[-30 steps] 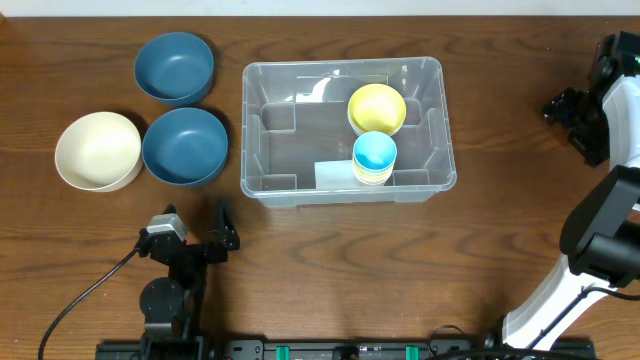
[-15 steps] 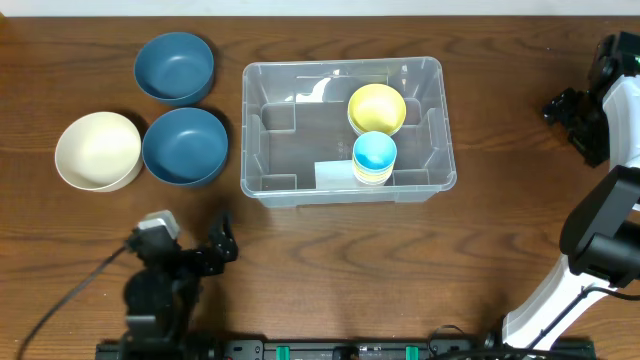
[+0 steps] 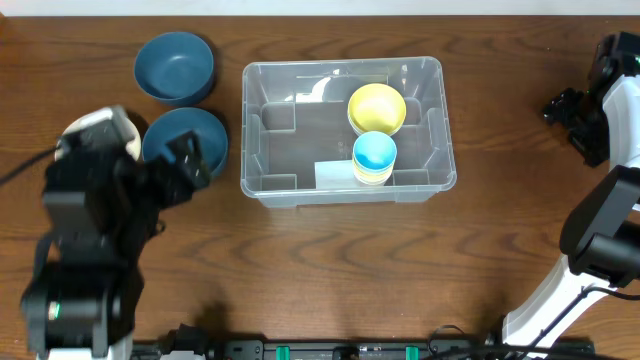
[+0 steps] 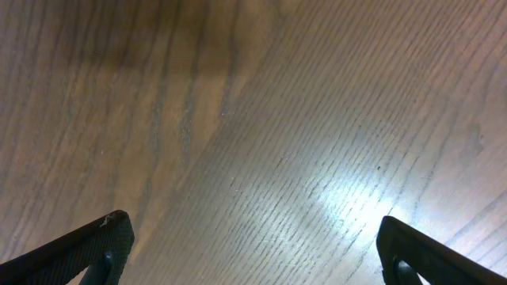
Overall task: Pack container
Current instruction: 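Reach the left gripper to the front blue bowl and grasp its rim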
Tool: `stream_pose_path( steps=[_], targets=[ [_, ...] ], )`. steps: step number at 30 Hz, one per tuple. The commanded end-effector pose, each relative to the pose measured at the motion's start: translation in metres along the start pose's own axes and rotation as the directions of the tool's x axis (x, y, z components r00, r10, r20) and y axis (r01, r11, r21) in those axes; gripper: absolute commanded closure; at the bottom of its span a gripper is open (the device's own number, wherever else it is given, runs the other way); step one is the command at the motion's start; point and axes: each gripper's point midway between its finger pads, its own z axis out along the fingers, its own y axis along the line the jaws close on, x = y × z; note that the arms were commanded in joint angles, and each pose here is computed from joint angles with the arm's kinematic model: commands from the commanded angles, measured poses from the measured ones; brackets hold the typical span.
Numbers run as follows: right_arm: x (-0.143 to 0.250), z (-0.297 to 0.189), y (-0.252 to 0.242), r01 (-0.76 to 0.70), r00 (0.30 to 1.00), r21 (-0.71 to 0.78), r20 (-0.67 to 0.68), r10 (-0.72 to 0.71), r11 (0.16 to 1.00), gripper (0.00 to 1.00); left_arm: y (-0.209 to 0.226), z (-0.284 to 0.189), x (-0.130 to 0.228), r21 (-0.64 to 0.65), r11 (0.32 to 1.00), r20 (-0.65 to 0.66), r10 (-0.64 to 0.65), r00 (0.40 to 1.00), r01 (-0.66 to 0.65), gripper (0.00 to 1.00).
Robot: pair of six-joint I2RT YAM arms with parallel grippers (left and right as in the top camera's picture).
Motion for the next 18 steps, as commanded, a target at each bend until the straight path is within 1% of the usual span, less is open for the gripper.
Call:
stream_pose_path(
  steps=[1,4,5,6,7,8,10,11,12,13,14,16,18],
  targets=[
    [-0.002,-0.002,-0.001,-0.015,1.000,0.002,0.009,0.015,1.000,0.01,-0.004,0.023,0.004,0.007,0.999,-0.068,-0.033,0.997,0.033,0.02],
    [-0.002,-0.002,-0.001,-0.016,1.000,0.002,0.009,0.016,1.000,0.01,0.002,0.051,0.012,-0.025,0.999,-0.137,0.026,0.990,-0.029,0.02],
    [-0.002,-0.002,-0.001,-0.016,1.000,0.002,0.009,0.016,1.000,0.01,0.007,0.061,0.016,-0.061,0.998,-0.159,0.006,0.987,-0.016,0.01],
    [-0.002,-0.002,-0.001,-0.016,1.000,0.002,0.009,0.016,1.000,0.01,0.016,0.070,0.020,-0.116,0.993,-0.174,-0.042,0.984,0.022,0.04],
    [-0.002,-0.002,-0.001,-0.015,1.000,0.002,0.009,0.015,1.000,0.01,0.025,0.077,0.022,-0.178,0.981,-0.175,-0.103,0.979,0.071,0.10],
    [-0.002,-0.002,-0.001,-0.015,1.000,0.002,0.009,0.015,1.000,0.01,0.041,0.084,0.026,-0.281,0.947,-0.154,-0.203,0.967,0.154,0.14],
    [-0.002,-0.002,-0.001,-0.015,1.000,0.002,0.009,0.015,1.000,0.01,0.067,0.091,0.034,-0.431,0.856,-0.090,-0.355,0.931,0.285,0.15],
    [-0.002,-0.002,-0.001,-0.015,1.000,0.001,0.009,0.015,1.000,0.01,0.080,0.093,0.040,-0.501,0.793,-0.048,-0.426,0.903,0.347,0.15],
    [-0.002,-0.002,-0.001,-0.016,1.000,0.002,0.009,0.016,1.000,0.01,0.090,0.096,0.046,-0.552,0.732,-0.012,-0.485,0.874,0.399,0.14],
    [-0.002,-0.002,-0.001,-0.015,1.000,0.002,0.009,0.015,1.000,0.01,0.096,0.100,0.051,-0.581,0.692,0.007,-0.521,0.853,0.427,0.07],
    [-0.002,-0.002,-0.001,-0.015,1.000,0.002,0.009,0.015,1.000,0.01,0.099,0.105,0.055,-0.600,0.667,0.011,-0.544,0.839,0.441,0.01],
    [-0.002,-0.002,-0.001,-0.015,1.000,0.002,0.009,0.015,1.000,0.01,0.106,0.118,0.065,-0.637,0.633,0.005,-0.568,0.823,0.440,0.02],
    [-0.002,-0.002,-0.001,-0.015,1.000,0.002,0.009,0.015,1.000,0.01,0.109,0.126,0.073,-0.660,0.623,-0.014,-0.569,0.822,0.420,0.02]
  ],
)
